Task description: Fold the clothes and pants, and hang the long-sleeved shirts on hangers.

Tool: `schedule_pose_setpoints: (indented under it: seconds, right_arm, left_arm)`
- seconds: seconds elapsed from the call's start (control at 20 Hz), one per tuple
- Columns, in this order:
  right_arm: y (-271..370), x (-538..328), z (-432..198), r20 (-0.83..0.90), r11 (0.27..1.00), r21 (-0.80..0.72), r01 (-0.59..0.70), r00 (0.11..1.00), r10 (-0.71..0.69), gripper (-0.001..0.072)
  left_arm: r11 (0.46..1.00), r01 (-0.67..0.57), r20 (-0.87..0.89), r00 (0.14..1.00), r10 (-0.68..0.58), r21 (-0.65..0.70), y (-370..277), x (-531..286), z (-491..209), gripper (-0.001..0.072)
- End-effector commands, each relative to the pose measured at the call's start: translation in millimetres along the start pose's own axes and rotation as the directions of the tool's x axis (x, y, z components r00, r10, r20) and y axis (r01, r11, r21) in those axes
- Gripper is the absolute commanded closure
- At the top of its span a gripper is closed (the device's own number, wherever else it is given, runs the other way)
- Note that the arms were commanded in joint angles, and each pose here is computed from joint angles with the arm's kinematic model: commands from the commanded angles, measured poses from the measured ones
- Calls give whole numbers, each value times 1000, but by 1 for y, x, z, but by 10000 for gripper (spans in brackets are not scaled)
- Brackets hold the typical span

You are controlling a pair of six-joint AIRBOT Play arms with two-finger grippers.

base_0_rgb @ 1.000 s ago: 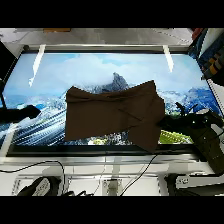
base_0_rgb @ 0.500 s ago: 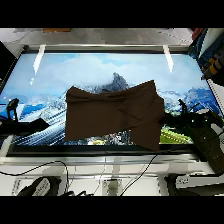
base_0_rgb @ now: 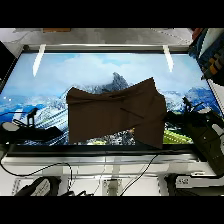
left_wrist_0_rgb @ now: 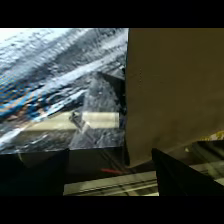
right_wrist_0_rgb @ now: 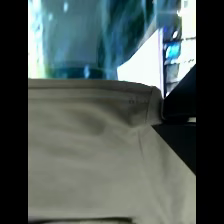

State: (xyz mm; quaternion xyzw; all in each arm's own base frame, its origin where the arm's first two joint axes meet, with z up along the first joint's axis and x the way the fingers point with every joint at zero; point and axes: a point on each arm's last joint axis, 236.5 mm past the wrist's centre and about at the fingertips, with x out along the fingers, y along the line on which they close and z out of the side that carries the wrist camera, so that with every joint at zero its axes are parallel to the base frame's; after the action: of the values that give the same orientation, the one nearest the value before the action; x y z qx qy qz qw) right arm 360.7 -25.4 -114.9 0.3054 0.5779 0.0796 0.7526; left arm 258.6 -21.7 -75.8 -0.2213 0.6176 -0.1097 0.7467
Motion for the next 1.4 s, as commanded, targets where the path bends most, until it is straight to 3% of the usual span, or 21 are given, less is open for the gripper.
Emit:
schedule_pose_setpoints:
  seconds: [0.0, 0.25, 0.45, 0.65, 0.8, 1.0, 1.1, 1.2, 1.35]
  right_arm:
    - [10, -7, 6, 27, 1000, -2, -19, 999, 19, 691]
    - [13, -9, 5, 23, 1000, -4, -27, 999, 27, 691]
    - [18, -10, -2, -4, 999, -5, -48, 999, 48, 691]
    - [32, -33, 11, 72, 997, -65, -34, 997, 39, 691]
    - [60, -78, 33, 207, 985, -170, -1, 978, 37, 692]
    - [136, -183, 52, 434, 927, -367, 76, 895, 99, 691]
    - [185, -248, 44, 546, 871, -469, 149, 823, 153, 691]
    - [237, -321, 23, 669, 802, -540, 257, 709, 223, 691]
    - [301, -413, -28, 790, 734, -560, 384, 514, 333, 691]
  left_arm:
    - [1000, 12, -89, 996, -10, 29, -8, 37, -11, 140]
    - [994, 96, -205, 973, -106, -55, -30, 79, -30, 149]
    - [979, 202, -198, 961, -194, 22, -58, 87, -27, 690]
    - [959, 258, -161, 958, -238, 119, -77, 63, 8, 689]
    - [930, 269, -33, 962, -270, 251, -104, 7, 65, 689]
    - [867, 122, 285, 914, -288, 482, -153, -128, 134, 689]
    - [827, -8, 460, 835, -304, 562, -183, -208, 144, 688]
    - [797, -167, 638, 702, -318, 581, -211, -285, 139, 688]
    - [788, -380, 861, 368, -352, 485, -246, -396, 115, 688]
